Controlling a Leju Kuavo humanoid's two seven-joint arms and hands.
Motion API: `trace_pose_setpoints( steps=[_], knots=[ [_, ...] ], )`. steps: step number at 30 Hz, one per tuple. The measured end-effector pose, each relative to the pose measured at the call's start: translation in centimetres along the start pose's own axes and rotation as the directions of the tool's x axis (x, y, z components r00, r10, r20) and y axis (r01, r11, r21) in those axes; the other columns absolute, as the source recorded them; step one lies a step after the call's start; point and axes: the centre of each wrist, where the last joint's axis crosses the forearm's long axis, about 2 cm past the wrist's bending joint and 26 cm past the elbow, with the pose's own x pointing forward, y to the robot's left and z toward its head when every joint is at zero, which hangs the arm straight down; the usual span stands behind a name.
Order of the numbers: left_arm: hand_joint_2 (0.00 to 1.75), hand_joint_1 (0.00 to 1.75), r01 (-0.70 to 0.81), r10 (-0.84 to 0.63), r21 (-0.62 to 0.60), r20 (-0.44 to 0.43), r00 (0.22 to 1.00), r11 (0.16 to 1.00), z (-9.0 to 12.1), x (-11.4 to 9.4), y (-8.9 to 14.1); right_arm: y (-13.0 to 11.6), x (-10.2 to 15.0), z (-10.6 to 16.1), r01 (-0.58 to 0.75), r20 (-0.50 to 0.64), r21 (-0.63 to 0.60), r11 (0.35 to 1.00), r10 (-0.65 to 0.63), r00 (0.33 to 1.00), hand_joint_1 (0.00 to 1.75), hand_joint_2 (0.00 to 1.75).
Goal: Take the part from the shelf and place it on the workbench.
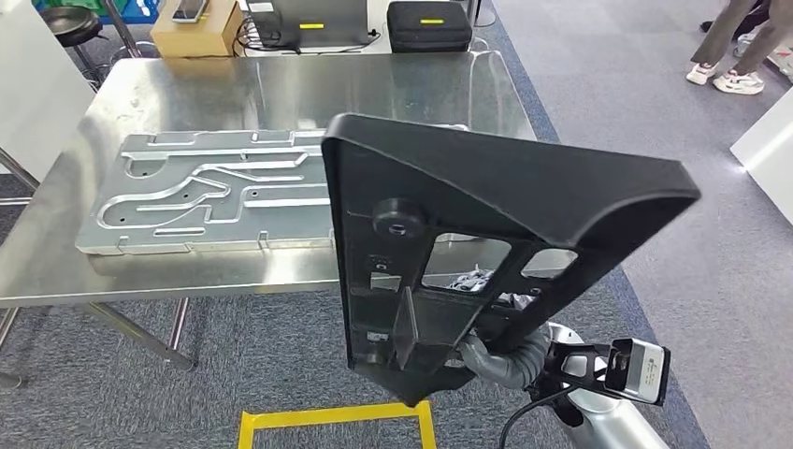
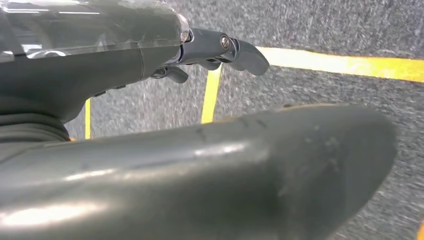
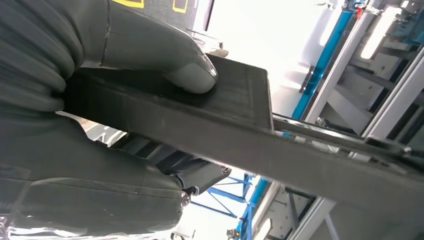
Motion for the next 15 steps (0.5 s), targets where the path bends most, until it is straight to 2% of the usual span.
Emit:
trace_pose_setpoints(
  steps=[7,15],
  knots=[
    [0.0,0.0,-0.022,0.022,0.002,0.003,1.0,1.0,0.1,-0.3,-0.4,0.3,0.3,-0.3,-0.021,0.007,0.043,0.999,0.021,1.0,1.59,1.75],
    [0.0,0.0,-0.061,0.061,0.019,0.014,0.998,0.998,0.2,-0.6,-0.4,1.1,1.6,-0.6,-0.115,0.055,0.072,0.991,0.111,0.992,1.59,1.75]
  ],
)
